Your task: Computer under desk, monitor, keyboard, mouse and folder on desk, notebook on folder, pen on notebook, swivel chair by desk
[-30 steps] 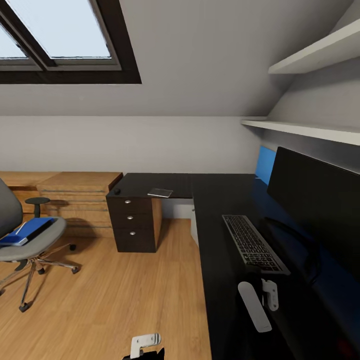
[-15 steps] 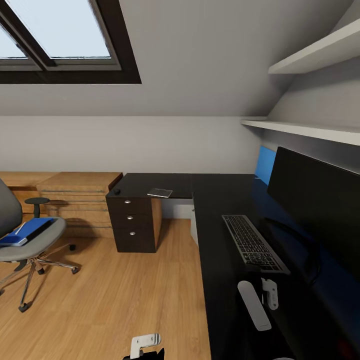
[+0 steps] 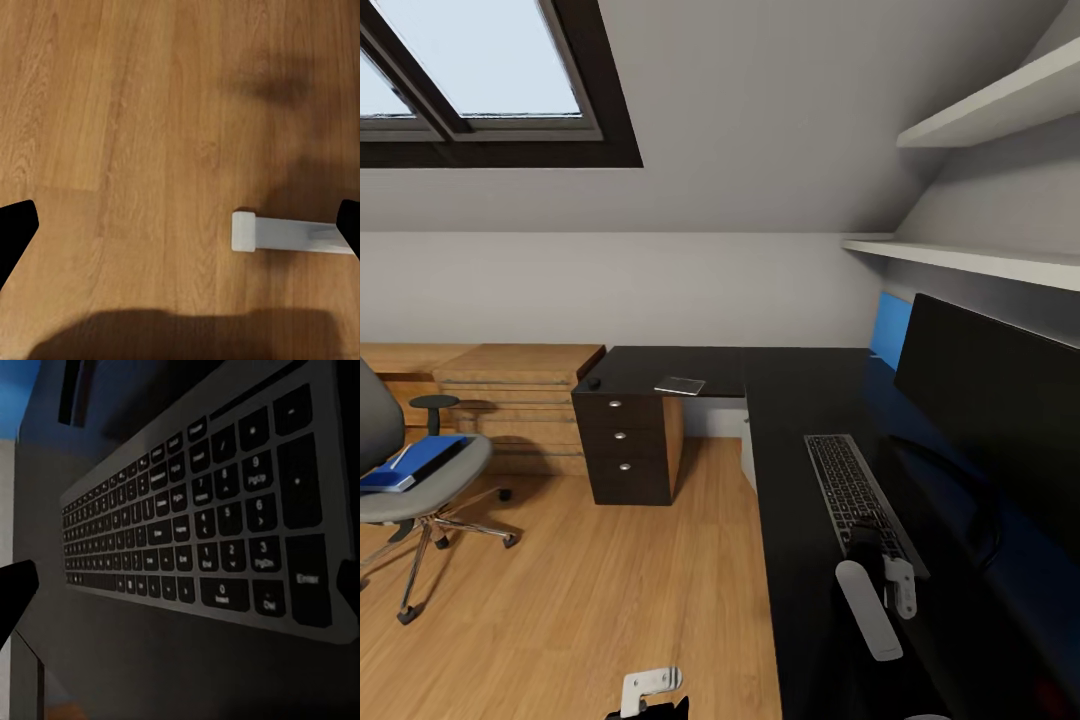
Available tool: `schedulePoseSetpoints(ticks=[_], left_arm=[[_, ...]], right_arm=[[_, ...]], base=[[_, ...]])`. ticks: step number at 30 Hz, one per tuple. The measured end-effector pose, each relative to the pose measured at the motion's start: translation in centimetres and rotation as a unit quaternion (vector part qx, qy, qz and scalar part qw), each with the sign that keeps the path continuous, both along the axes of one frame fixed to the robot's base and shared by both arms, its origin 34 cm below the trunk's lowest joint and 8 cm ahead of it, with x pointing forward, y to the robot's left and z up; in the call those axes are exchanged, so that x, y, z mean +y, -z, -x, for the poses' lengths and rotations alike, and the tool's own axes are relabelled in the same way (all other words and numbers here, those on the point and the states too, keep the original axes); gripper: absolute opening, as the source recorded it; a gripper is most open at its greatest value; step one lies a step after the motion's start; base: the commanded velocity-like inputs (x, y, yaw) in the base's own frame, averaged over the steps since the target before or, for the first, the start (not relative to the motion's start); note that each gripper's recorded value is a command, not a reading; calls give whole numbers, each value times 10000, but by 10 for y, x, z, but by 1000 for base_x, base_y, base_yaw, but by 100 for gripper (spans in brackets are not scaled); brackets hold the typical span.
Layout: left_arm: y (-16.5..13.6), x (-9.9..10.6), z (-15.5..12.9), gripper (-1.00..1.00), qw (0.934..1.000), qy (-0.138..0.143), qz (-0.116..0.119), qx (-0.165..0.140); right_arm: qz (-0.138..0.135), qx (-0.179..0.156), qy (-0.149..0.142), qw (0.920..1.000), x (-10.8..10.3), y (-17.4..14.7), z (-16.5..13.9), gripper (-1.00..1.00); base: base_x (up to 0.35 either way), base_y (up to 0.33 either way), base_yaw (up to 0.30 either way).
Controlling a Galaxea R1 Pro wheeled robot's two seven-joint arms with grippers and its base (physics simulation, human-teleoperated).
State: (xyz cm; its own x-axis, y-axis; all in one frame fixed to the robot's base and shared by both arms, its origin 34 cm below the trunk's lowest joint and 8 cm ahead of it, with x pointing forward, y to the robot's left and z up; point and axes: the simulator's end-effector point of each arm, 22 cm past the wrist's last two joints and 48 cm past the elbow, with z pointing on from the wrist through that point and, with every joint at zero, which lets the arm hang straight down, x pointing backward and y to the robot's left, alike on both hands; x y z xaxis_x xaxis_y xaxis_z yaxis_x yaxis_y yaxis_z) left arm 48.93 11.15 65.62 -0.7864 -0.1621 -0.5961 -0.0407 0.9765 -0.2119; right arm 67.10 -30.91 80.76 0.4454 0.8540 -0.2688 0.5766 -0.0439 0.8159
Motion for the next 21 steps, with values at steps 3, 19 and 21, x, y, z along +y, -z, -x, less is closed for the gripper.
schedulePoseSetpoints(ticks=[3, 19, 21], left_arm=[[0, 0, 0, 100, 10000, 0, 0, 1], [1, 0, 0, 100, 10000, -10, 22, 15], [1, 0, 0, 100, 10000, -10, 22, 16]], right_arm=[[0, 0, 0, 10000, 0, 0, 0, 100], [14, -35, 19, 10000, -1, -3, -1, 100], [16, -55, 24, 10000, -2, -4, -1, 100]], base=[[-3, 0, 0], [-278, 0, 0], [-329, 0, 0]])
